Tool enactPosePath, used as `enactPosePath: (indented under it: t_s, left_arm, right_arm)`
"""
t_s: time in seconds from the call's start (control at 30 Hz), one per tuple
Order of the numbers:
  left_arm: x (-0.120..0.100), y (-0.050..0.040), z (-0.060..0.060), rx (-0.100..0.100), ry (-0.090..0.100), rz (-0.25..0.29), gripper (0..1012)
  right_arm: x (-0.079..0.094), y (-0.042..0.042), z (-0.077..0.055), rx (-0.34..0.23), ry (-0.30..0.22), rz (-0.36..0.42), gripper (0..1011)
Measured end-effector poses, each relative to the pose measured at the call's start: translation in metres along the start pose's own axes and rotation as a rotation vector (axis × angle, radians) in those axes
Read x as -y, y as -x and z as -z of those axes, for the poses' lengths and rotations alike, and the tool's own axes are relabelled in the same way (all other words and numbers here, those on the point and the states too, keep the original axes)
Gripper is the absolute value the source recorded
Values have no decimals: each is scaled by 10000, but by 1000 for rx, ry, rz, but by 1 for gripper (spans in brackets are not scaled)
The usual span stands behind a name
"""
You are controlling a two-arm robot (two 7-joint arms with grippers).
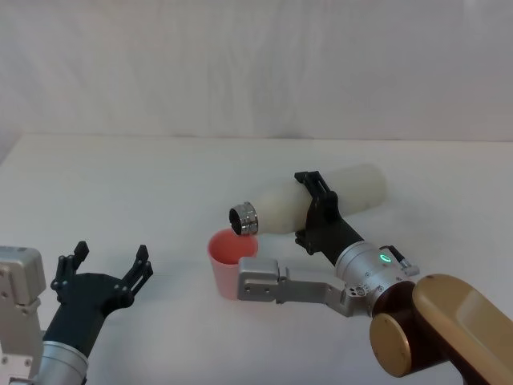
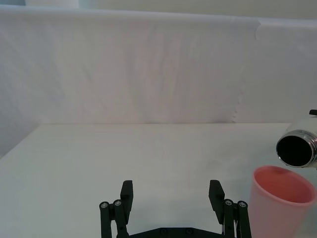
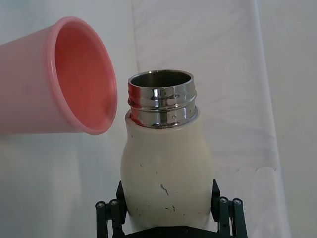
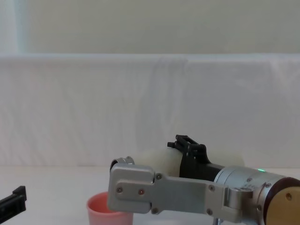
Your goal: Grasp the thermos with one hand and pour water into the cup lid.
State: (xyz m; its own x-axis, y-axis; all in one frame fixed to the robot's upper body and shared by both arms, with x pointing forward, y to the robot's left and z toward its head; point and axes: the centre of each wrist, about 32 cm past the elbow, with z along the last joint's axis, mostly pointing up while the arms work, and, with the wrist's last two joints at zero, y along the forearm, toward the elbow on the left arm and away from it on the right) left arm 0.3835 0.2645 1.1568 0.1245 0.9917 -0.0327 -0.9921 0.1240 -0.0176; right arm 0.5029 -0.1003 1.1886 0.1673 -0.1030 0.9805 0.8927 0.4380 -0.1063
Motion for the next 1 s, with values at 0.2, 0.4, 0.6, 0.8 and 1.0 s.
enactPosePath:
  t_s: [0.2, 0.4, 0.6, 0.8, 1.0]
  left_arm:
    - [0, 0, 0, 0, 0, 0, 1001]
    - [0, 0, 0, 0, 0, 0, 1001]
    - [0, 0, 0, 0, 0, 0, 1001]
    - [0, 0, 0, 0, 0, 0, 1001]
    - [0, 0, 0, 0, 0, 0, 1001]
  right_arm:
    - [-5, -5, -13, 14, -3, 2, 962]
    - [-15, 0, -20, 27, -3, 1, 962]
    - [-22, 3, -27, 35, -3, 1, 962]
    - [-24, 6, -29, 46, -1, 1, 962]
    - [-24, 9, -30, 55, 0, 1, 962]
